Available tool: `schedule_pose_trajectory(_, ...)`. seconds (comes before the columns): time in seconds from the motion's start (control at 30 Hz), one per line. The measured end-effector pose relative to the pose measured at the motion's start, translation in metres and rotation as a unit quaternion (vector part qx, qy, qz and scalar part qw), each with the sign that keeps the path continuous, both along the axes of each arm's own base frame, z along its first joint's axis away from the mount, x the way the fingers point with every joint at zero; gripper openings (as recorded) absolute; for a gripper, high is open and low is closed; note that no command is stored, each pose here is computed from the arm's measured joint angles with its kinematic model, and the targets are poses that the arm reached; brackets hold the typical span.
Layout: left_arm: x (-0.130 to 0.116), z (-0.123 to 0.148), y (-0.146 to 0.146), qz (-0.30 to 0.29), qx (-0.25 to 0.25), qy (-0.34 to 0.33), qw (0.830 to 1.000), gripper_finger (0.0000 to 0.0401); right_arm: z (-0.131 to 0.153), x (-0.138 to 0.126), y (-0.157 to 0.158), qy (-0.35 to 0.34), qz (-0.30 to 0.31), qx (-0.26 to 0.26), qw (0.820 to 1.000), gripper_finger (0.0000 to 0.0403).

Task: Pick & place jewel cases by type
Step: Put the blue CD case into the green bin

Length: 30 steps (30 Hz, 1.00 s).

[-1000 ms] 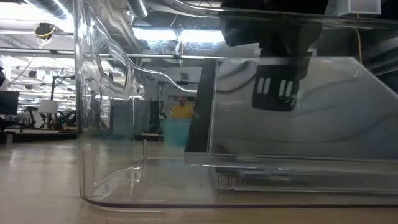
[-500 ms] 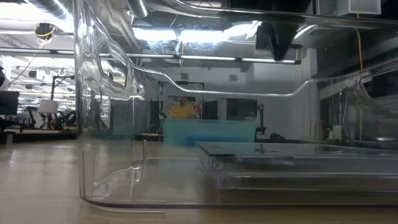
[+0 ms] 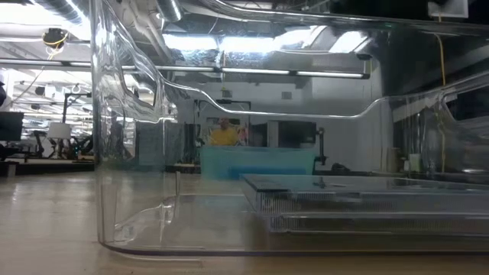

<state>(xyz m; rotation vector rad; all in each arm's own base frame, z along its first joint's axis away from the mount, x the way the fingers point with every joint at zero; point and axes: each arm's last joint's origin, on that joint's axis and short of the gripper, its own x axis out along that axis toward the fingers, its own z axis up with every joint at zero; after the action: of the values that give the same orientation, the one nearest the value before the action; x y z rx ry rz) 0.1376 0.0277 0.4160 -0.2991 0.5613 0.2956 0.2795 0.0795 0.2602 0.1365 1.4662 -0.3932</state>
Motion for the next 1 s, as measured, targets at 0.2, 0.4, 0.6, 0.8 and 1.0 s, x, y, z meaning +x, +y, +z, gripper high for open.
schedule_pose_trajectory(0.2,0.010,-0.019,0.002,0.007,-0.006,0.013,1.000,0.0110,-0.049,-0.042,0.001,-0.048,-0.035,0.117,0.991,0.0106)
schedule_pose_trajectory(0.4,0.020,-0.020,0.007,0.052,0.015,-0.017,0.998,0.0102,-0.093,-0.063,0.000,-0.039,-0.028,0.211,0.976,0.0042)
schedule_pose_trajectory(0.6,0.029,-0.018,0.011,0.097,0.012,-0.069,0.993,0.0100,-0.110,-0.073,-0.003,-0.023,0.019,0.225,0.974,0.0013)
schedule_pose_trajectory(0.8,0.038,-0.018,0.013,0.128,-0.008,-0.093,0.987,0.0098,-0.111,-0.070,-0.014,-0.031,0.057,0.214,0.975,0.0006)
schedule_pose_trajectory(1.0,0.048,-0.021,0.015,0.143,-0.031,-0.099,0.984,0.0099,-0.112,-0.065,-0.042,-0.042,0.058,0.182,0.981,0.0011)
